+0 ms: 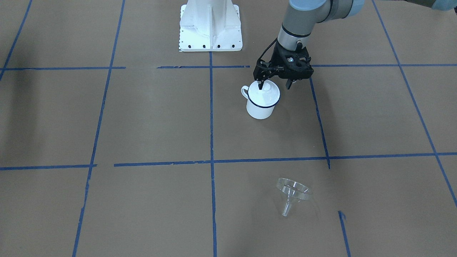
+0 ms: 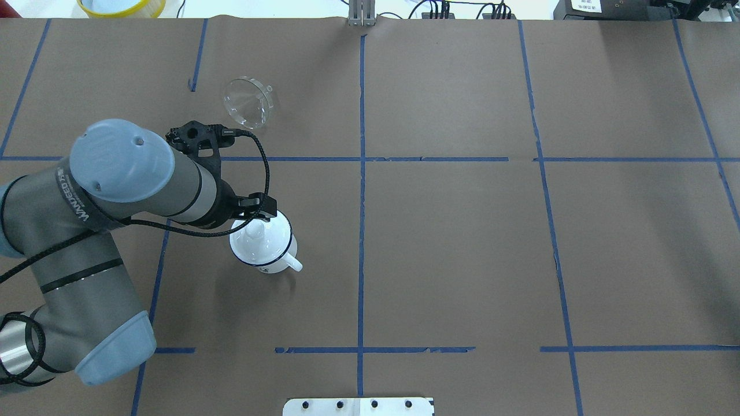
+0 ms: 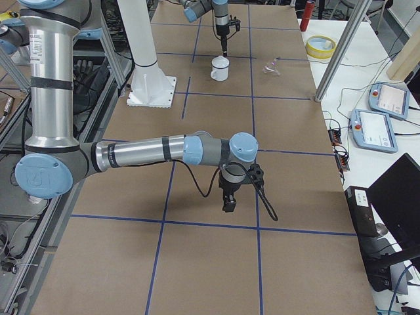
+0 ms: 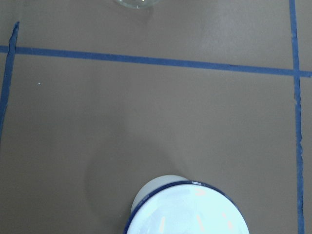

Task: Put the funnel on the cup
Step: 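Move the left gripper over the white lid on the mug, then lower the left gripper and close it on the white lid's knob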

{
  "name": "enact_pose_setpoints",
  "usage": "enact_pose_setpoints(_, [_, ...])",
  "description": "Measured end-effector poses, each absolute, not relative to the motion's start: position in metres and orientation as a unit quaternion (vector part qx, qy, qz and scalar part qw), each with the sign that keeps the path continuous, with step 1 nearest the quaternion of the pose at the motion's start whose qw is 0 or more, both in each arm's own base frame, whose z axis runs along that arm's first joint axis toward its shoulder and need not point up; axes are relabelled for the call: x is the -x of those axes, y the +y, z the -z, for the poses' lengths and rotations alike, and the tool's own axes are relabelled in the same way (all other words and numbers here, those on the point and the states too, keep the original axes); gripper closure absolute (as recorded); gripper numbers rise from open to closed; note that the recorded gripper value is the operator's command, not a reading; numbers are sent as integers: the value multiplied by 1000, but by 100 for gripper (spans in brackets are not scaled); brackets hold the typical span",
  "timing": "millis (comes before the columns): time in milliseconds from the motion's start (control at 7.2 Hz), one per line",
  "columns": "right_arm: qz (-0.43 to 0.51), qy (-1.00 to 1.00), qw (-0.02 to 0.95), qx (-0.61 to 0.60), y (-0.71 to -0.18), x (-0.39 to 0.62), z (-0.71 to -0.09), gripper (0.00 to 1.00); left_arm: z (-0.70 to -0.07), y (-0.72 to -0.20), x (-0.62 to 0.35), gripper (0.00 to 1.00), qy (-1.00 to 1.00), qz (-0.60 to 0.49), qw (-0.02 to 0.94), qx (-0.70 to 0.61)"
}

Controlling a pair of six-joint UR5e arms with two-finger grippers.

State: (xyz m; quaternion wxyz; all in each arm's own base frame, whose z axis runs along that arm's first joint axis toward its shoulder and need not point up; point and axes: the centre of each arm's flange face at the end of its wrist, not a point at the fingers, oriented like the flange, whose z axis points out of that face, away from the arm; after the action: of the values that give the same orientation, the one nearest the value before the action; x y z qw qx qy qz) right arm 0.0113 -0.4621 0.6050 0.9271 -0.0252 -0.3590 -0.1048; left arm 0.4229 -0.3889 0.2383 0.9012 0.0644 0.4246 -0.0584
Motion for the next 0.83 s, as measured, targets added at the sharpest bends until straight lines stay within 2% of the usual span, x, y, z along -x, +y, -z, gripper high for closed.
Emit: enact_pose_setpoints(833, [105,-359,927,25,-462,-11,-605,0,-226,-383,-439,21,423,59,902,-64])
